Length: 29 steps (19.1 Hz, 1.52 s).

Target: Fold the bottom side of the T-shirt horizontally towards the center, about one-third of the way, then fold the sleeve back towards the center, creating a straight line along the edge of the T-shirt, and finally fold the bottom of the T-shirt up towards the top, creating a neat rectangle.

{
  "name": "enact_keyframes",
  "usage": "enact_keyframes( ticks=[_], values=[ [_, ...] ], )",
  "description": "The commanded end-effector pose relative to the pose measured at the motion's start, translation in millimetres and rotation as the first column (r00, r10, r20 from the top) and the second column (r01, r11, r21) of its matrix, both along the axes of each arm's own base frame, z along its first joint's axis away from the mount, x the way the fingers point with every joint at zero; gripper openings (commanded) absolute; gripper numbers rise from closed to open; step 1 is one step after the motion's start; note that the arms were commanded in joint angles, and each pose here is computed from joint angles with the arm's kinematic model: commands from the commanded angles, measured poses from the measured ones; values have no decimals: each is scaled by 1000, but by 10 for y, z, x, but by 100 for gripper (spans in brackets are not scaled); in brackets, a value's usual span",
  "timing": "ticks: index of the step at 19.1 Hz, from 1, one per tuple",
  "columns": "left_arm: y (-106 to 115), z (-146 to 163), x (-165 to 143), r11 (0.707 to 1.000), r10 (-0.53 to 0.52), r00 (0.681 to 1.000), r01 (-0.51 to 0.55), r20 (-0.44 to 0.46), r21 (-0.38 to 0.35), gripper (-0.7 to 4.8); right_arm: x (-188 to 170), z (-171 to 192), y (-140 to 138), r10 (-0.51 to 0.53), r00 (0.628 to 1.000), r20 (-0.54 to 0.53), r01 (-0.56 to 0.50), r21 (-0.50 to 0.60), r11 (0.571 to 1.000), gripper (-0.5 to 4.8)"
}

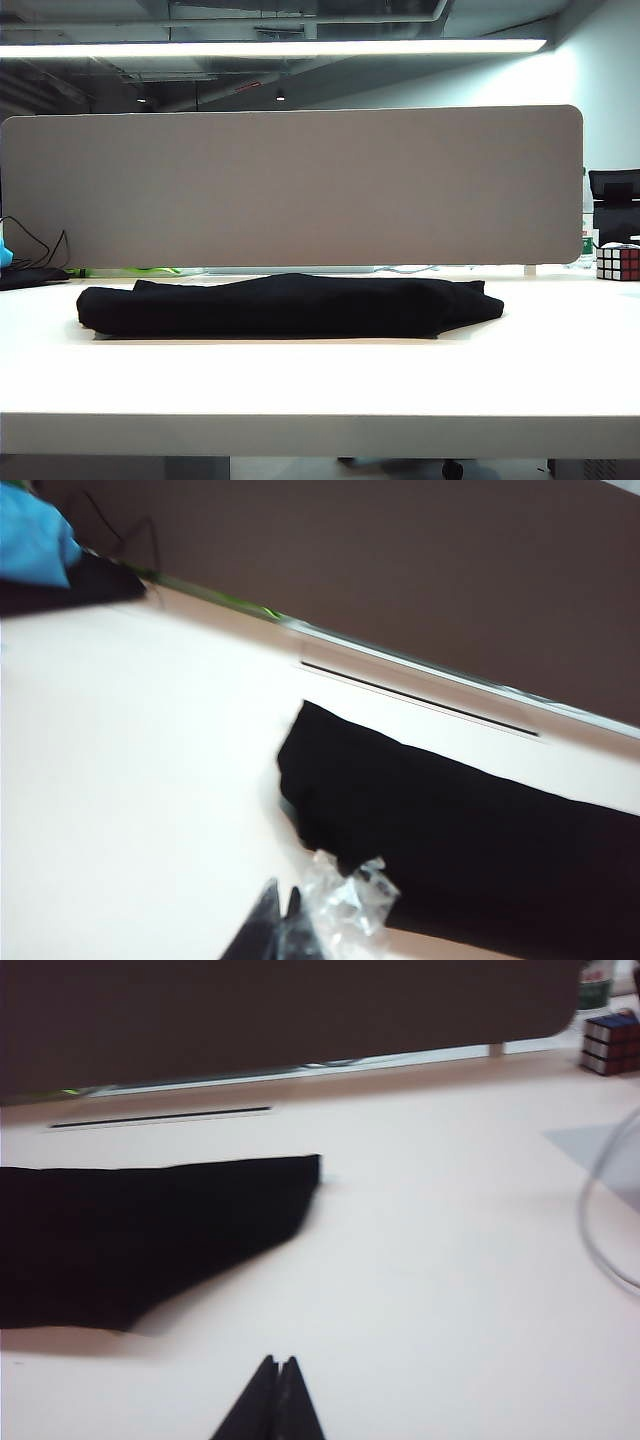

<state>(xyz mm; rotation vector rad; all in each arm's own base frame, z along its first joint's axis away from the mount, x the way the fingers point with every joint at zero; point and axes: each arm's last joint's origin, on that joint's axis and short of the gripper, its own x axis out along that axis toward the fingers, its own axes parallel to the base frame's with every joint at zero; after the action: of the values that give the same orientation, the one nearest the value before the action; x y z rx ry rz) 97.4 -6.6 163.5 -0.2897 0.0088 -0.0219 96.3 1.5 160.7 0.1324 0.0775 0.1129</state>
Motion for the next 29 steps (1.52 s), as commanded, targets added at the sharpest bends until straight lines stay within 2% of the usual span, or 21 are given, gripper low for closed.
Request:
enact_keyframes(
  ticks=[1,3,6,16,19,23,29],
  values=[
    [-21,37,-6,997,19,1000,-20,25,77,-6,9,-13,-13,-42,999,16,43,-38,998,-5],
    [-36,38,-8,991,14,1000,-18,28,136,-6,12,-22,-16,-52,998,22,53,-42,998,-5],
    [-43,37,-8,985,6,1000,-11,28,174,-6,13,-12,-20,-66,997,33,67,-52,996,-5],
    [-37,38,-8,984,24,999,-28,29,173,-6,13,-9,-20,-63,997,39,66,-78,995,-5],
    [-37,38,-8,984,24,999,-28,29,173,-6,13,19,-33,-106,992,68,111,-77,991,-5],
    [-37,38,-8,984,24,999,-28,29,173,-6,13,43,-36,-115,989,92,122,-75,990,-5],
    [-37,38,-8,984,24,999,-28,29,173,-6,13,28,-36,-115,990,76,121,-76,990,-4]
  ],
)
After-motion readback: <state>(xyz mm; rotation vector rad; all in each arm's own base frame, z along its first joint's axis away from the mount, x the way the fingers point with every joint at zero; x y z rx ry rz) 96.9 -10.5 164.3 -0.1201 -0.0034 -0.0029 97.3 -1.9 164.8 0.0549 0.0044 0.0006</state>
